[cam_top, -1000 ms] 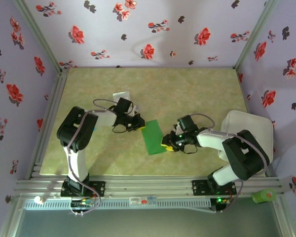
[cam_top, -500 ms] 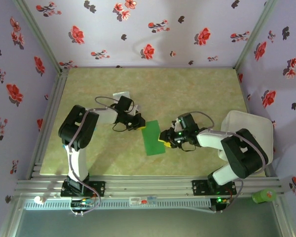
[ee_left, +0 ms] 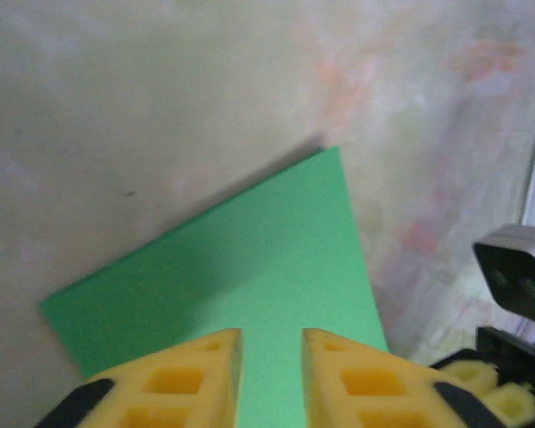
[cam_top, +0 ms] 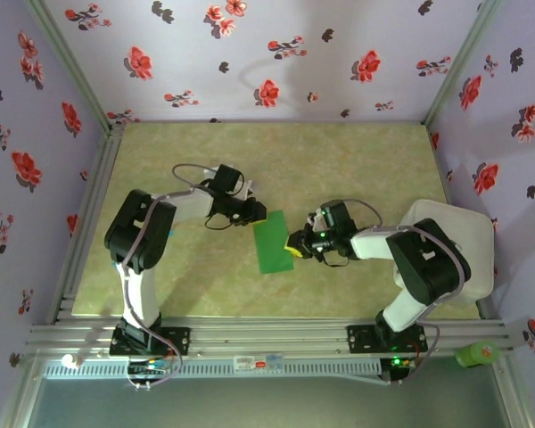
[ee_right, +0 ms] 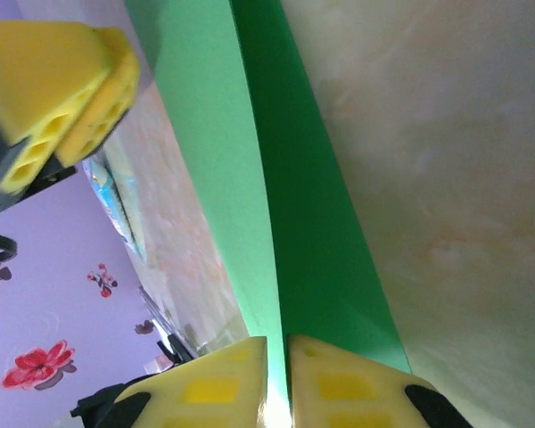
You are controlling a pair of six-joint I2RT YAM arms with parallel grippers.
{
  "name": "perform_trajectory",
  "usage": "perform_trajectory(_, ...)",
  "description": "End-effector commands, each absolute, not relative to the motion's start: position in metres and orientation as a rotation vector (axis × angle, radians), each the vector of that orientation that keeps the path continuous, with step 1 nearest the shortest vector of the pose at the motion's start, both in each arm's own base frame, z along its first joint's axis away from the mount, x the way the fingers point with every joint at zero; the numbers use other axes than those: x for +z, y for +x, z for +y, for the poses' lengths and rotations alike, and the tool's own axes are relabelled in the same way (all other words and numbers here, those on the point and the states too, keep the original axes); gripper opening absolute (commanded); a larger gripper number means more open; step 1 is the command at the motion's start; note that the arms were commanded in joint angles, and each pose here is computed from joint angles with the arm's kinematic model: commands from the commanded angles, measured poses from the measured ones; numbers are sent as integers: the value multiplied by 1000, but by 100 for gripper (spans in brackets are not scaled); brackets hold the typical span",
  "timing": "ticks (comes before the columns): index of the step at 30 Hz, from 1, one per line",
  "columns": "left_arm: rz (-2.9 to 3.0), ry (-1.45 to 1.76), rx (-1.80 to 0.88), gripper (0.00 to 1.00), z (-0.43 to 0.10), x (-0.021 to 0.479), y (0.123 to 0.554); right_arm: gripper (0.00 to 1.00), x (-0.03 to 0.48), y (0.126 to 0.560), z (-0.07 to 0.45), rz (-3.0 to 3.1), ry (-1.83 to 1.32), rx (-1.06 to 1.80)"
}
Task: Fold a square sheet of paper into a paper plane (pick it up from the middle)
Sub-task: First fold the square sheet of paper in half at the center of the table, then fold the triangle a second time at the center of the table.
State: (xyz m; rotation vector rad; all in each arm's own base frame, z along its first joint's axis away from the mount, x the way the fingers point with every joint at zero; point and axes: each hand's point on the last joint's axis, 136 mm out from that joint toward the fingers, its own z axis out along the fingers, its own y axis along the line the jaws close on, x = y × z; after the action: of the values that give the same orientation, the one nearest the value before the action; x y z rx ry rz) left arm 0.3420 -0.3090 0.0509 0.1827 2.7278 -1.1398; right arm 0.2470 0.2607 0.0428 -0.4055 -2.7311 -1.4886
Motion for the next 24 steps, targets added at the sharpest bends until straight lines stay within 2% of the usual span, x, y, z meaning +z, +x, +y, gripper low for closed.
perform_trajectory(1,2573,289,-1113,39,-311,102,347,9,42,252,259,-2721,-464,-1526)
perform_trajectory(10,2424,403,-979,46,-298,136,320,3,35,262,250,-2776,-599,-1479)
perform_trajectory(15,2302,601,-824,48,-305,137,288,3,43,272,248,-2783,-730,-1522)
perform_trajectory(24,2010,1092,-679,50,-331,118,215,6,53,271,258,-2776,-682,-1534)
